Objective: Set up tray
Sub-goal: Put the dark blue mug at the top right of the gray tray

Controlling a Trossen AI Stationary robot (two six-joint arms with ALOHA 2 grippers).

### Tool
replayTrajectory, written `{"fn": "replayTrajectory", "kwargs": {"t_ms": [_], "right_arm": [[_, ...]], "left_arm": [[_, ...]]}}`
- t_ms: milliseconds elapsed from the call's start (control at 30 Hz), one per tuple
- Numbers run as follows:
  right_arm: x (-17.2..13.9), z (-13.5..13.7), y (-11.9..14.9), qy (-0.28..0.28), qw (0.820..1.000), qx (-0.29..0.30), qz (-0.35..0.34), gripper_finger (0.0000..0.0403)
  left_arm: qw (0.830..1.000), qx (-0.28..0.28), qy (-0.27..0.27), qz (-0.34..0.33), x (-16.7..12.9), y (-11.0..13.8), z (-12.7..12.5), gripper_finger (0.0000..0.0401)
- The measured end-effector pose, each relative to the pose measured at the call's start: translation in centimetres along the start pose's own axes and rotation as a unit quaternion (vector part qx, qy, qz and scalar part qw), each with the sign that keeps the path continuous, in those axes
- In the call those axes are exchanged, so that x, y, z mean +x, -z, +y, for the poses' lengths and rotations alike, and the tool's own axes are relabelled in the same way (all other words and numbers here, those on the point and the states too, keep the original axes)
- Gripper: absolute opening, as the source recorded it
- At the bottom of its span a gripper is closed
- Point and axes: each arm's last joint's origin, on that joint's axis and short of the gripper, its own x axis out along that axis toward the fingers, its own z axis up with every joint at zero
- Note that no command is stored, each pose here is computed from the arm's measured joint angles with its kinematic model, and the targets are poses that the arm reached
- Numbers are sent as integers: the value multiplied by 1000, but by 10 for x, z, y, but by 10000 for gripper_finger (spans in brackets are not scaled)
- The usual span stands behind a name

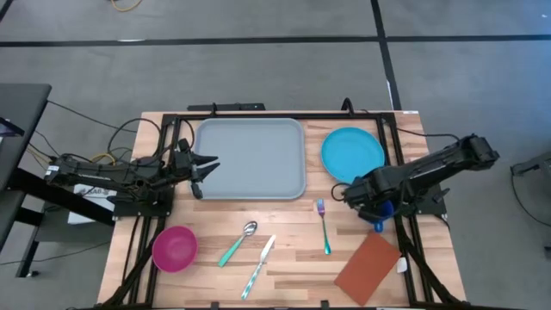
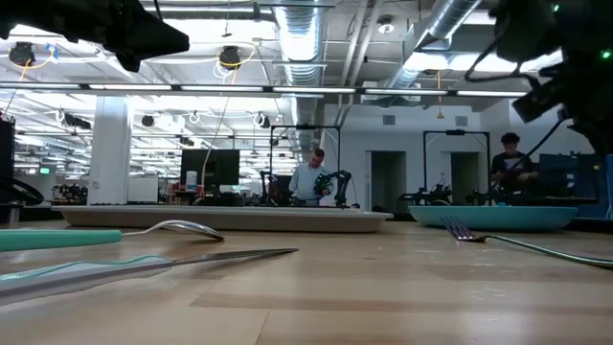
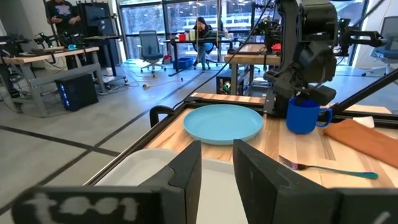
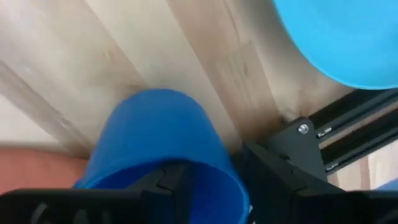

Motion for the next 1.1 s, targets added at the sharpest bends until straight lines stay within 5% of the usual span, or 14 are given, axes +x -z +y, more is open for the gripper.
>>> {"fn": "replayTrajectory", "kwargs": {"t_ms": [333, 500, 733, 933, 1100], "right_arm": [[16, 13, -14, 22, 996, -62, 62, 14], [4, 25, -21, 26, 998, -51, -1, 26], [-68, 33, -41, 1, 985, 36, -170, 8], [-129, 2, -89, -8, 935, 73, -347, 4], [-137, -55, -141, -27, 916, 103, -388, 3]], "left_arm": [[1000, 4, 0, 9, 0, 2, 0, 82], [999, 3, 2, 37, 0, 8, 0, 82], [998, -10, 0, 61, -1, 13, 0, 82], [1000, -24, -2, 20, 0, 4, 0, 82], [999, -33, -2, 0, 0, 0, 0, 82]]}}
